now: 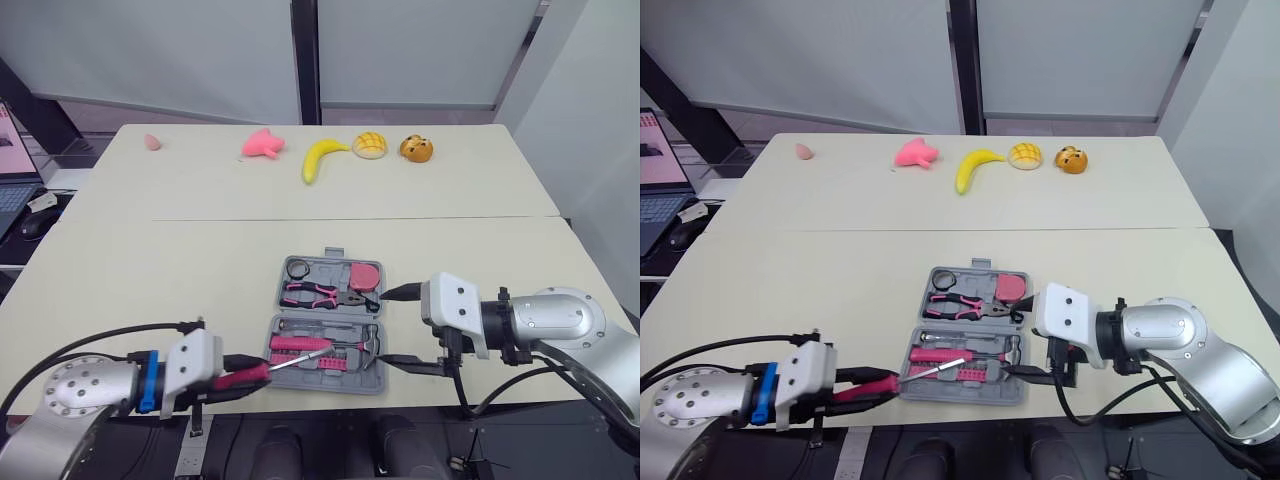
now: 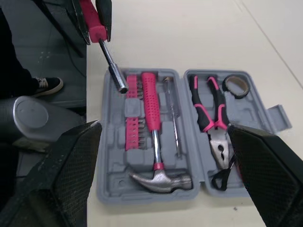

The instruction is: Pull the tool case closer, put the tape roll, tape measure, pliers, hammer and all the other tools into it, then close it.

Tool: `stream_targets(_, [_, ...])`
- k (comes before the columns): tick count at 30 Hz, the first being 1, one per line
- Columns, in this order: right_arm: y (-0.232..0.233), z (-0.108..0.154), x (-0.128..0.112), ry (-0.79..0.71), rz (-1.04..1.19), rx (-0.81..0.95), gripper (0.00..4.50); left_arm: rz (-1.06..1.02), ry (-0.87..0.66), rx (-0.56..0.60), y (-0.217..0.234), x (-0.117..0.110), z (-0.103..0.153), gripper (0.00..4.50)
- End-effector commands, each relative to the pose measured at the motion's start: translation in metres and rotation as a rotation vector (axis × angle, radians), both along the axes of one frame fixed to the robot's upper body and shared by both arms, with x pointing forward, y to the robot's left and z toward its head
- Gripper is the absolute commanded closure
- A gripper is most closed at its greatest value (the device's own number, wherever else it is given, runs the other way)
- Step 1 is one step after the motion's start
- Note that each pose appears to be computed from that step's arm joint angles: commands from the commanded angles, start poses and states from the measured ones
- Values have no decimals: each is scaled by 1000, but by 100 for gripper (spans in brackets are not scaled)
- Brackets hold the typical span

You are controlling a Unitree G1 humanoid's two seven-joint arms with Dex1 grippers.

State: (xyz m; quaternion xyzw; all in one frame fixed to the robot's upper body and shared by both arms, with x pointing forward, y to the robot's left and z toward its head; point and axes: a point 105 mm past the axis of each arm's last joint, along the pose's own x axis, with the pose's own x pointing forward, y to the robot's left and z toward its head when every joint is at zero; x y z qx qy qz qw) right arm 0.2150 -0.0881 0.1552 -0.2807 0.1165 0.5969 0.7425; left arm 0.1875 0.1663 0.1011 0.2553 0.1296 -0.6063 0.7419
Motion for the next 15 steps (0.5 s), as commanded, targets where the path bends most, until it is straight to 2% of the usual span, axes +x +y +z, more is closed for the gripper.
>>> stream_targets(1, [-5, 1, -9, -8, 12, -40, 0, -89, -69, 71, -14, 6, -4, 376])
stream_targets(15, [-15, -11, -14, 27, -13, -99, 0, -170, -67, 214, -40, 25, -48, 376])
